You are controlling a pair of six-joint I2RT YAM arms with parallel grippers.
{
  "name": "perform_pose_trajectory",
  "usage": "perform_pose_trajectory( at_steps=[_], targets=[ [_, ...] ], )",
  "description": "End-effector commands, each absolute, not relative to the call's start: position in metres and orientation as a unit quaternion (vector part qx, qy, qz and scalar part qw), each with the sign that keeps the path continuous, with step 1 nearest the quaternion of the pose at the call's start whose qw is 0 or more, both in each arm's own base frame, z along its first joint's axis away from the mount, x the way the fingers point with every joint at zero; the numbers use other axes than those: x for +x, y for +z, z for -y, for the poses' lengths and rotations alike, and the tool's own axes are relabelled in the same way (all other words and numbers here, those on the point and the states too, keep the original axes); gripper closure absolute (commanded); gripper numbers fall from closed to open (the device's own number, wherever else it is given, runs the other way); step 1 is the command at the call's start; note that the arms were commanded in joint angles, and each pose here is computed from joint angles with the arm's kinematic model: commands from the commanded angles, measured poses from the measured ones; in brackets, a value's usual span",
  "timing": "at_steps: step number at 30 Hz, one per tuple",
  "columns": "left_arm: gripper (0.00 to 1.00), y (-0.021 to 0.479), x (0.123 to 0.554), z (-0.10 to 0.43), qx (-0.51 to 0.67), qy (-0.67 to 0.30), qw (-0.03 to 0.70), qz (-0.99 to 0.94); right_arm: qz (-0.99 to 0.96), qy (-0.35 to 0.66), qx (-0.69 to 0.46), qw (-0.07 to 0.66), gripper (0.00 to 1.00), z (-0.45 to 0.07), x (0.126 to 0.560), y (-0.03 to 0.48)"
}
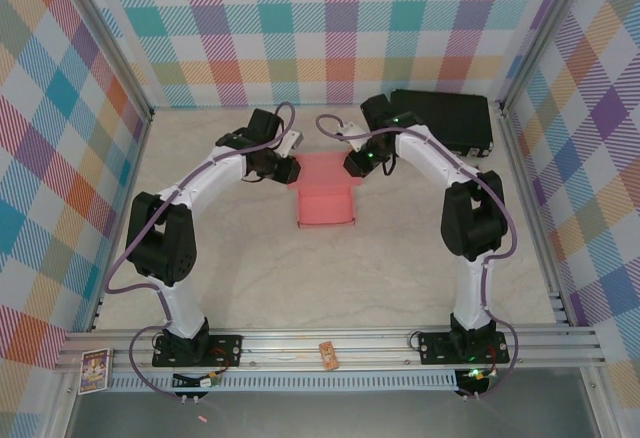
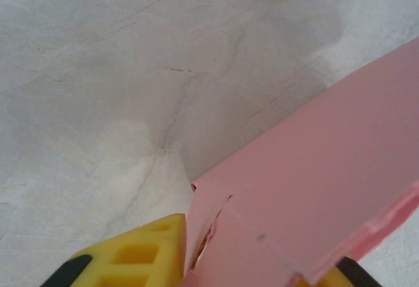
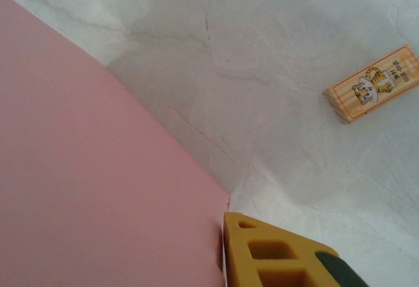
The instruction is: Fold the paper box
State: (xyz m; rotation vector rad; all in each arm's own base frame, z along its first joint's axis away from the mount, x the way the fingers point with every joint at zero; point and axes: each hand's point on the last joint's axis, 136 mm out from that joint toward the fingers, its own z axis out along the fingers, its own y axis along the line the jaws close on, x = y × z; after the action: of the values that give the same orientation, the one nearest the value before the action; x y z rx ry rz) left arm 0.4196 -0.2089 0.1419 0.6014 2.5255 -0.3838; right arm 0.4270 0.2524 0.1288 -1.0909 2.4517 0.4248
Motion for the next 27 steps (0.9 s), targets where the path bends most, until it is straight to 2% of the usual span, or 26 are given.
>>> perform_pose_trajectory(
  at_steps=[1,8,15,27],
  targets=[
    [0.81,0.155,0.427,0.213,0.201,-0.139,0.282,-0.928,-0.891,0.145,-0.358,0.239,0.84,-0.254,0.433,0.139],
    [0.84,0.166,0.434,0.22,0.169,-0.144,0.317,-0.922,-0.904,0.131,-0.303,0.271,0.87,-0.259,0.441,0.141],
    [0.83,0.167,0.439,0.219,0.136,-0.134,0.339,-0.921,-0.917,0.105,-0.239,0.302,0.8,-0.258,0.451,0.145],
    [0.81,0.179,0.452,0.218,0.078,-0.124,0.401,-0.904,-0.921,0.079,-0.178,0.338,0.77,-0.266,0.455,0.153]
  ],
)
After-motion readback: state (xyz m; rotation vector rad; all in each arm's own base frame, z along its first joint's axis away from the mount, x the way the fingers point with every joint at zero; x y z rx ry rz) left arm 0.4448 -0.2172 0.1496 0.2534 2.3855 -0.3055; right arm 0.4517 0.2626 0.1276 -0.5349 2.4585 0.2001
